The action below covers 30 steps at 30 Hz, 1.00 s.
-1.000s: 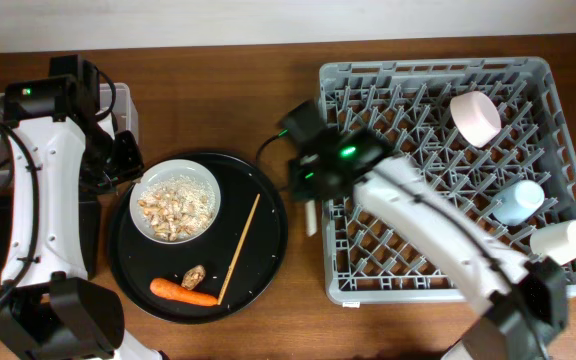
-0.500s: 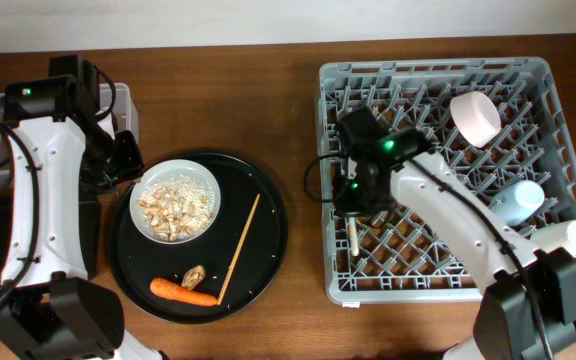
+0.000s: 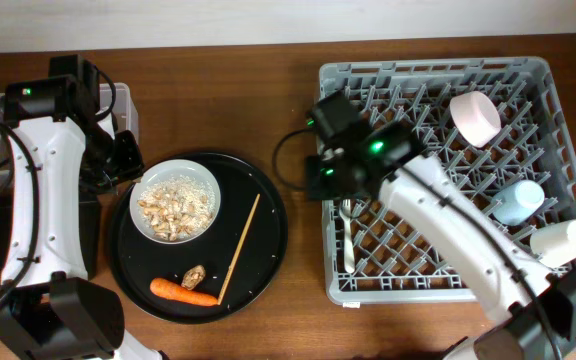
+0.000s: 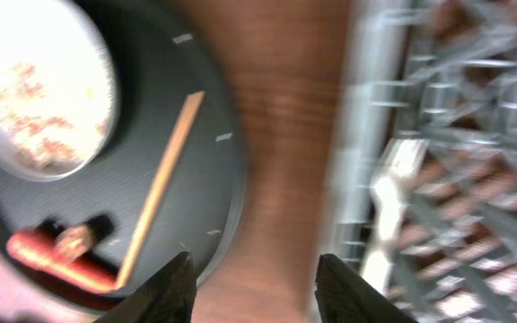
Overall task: Sort waste into correct bins and load items into the dishwasher rack
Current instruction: 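Stand the fork upright in the rack and release, then grasp the wooden chopstick on the tray with the right gripper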
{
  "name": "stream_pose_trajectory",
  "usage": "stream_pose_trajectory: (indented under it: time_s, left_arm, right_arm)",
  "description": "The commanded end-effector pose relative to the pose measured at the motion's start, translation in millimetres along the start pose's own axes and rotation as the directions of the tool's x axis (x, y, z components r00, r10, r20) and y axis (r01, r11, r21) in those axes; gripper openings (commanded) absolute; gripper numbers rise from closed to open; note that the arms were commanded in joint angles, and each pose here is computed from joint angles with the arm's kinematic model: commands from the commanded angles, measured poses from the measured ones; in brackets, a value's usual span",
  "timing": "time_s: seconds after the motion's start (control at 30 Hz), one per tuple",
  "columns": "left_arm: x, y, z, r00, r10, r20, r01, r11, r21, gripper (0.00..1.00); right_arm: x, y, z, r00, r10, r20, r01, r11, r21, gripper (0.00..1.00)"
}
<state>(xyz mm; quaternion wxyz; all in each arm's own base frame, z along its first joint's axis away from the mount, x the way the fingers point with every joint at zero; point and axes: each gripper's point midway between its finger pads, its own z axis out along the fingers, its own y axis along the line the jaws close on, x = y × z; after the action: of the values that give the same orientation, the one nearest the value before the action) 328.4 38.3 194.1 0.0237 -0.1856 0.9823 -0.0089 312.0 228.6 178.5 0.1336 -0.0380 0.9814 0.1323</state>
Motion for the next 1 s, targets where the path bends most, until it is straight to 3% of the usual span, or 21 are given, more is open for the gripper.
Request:
stream_pose_trajectory:
  time_s: [0.0, 0.13, 0.3, 0.47, 0.63, 0.8, 0.97]
  left_arm:
    - [1.0, -1.1, -8.6, 1.000, 0.016, 0.027, -0.016, 1.000, 0.014, 0.39]
    - [1.2, -1.0, -8.6, 1.000, 0.016, 0.027, -0.016, 1.000, 0.014, 0.39]
    - [1.6, -1.0, -8.6, 1.000, 0.016, 0.025, -0.016, 1.000, 0.014, 0.39]
    - [1.7, -0.8, -8.6, 1.000, 0.016, 0.024, -0.016, 1.000, 0.013, 0.39]
    - [1.6, -0.9, -8.7, 1.000, 0.016, 0.025, -0.017, 1.000, 0.013, 0.39]
    - [0.9, -1.1, -8.6, 0.999, 0.016, 0.028, -0.017, 1.000, 0.014, 0.39]
    - [1.0, -0.8, -8.6, 0.999, 0.020, 0.027, -0.020, 1.000, 0.013, 0.39]
  right_arm:
    - [28.8, 52.6, 25.8, 0.998, -0.005, -0.061, 0.003, 0.999, -0.044, 0.53]
    - [67.5, 87.5, 94.1, 0.986, -0.002, -0.168, 0.002, 1.000, -0.001, 0.60]
    - [97.6, 99.6, 166.1, 0.973, -0.003, -0.232, 0.014, 0.999, 0.046, 0.59]
    - [96.3, 96.2, 191.1, 0.977, 0.059, -0.205, -0.042, 0.996, 0.084, 0.48]
    - [106.7, 80.5, 203.5, 0.969, 0.080, -0.233, -0.045, 0.987, 0.154, 0.21]
    - [114.0, 87.4, 202.3, 0.946, 0.184, -0.266, -0.149, 0.978, 0.145, 0.14]
    - [110.8, 100.3, 197.6, 0.940, 0.194, -0.281, -0.170, 0.980, 0.106, 0.05]
